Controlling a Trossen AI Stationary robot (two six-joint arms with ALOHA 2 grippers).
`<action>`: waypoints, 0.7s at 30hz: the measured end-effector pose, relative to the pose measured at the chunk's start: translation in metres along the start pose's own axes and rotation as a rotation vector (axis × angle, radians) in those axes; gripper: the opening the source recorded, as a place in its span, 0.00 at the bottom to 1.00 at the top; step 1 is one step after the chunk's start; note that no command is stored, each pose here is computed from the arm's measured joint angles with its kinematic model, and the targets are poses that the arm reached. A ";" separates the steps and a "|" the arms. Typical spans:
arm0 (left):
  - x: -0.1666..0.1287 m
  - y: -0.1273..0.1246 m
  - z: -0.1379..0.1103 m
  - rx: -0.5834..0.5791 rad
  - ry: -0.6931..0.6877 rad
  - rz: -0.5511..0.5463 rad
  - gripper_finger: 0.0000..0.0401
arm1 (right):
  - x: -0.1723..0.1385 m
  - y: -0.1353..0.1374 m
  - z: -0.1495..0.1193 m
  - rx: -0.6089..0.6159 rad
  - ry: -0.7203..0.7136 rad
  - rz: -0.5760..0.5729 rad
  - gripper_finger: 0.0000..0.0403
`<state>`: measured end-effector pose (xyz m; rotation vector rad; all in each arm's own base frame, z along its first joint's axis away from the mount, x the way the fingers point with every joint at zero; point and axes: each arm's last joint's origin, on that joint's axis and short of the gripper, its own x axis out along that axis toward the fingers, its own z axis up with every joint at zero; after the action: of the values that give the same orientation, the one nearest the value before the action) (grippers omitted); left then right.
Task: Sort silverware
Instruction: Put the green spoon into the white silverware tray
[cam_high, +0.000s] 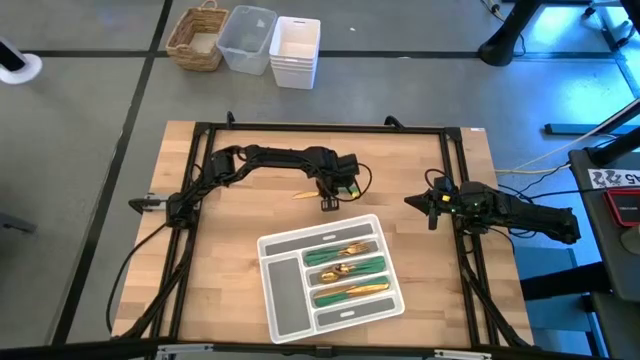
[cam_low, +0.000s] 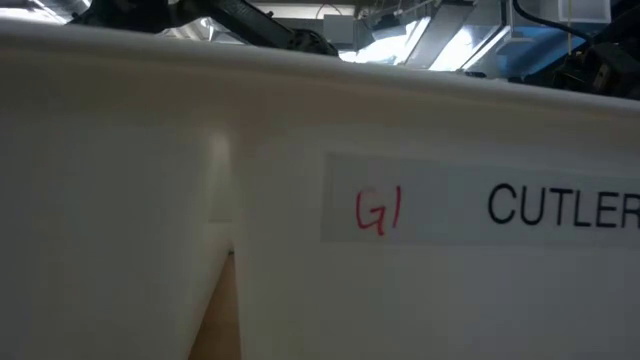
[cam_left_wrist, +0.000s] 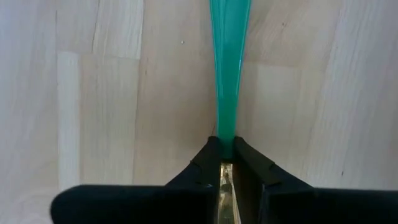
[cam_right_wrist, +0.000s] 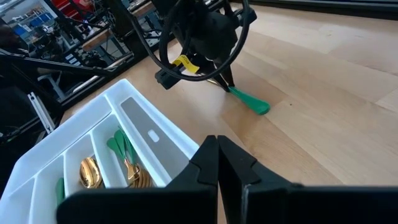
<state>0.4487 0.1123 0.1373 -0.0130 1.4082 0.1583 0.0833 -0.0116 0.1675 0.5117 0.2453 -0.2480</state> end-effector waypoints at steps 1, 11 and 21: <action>-0.002 0.000 0.000 -0.001 -0.005 0.001 0.04 | 0.000 0.000 0.000 0.000 0.000 0.000 0.00; -0.011 0.004 -0.001 -0.013 -0.011 -0.001 0.04 | 0.000 0.000 0.000 0.000 0.000 0.000 0.00; -0.013 0.004 -0.001 -0.014 -0.020 0.001 0.00 | 0.000 0.000 0.000 0.000 0.000 0.000 0.00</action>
<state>0.4455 0.1148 0.1506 -0.0224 1.3876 0.1684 0.0833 -0.0116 0.1675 0.5116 0.2453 -0.2480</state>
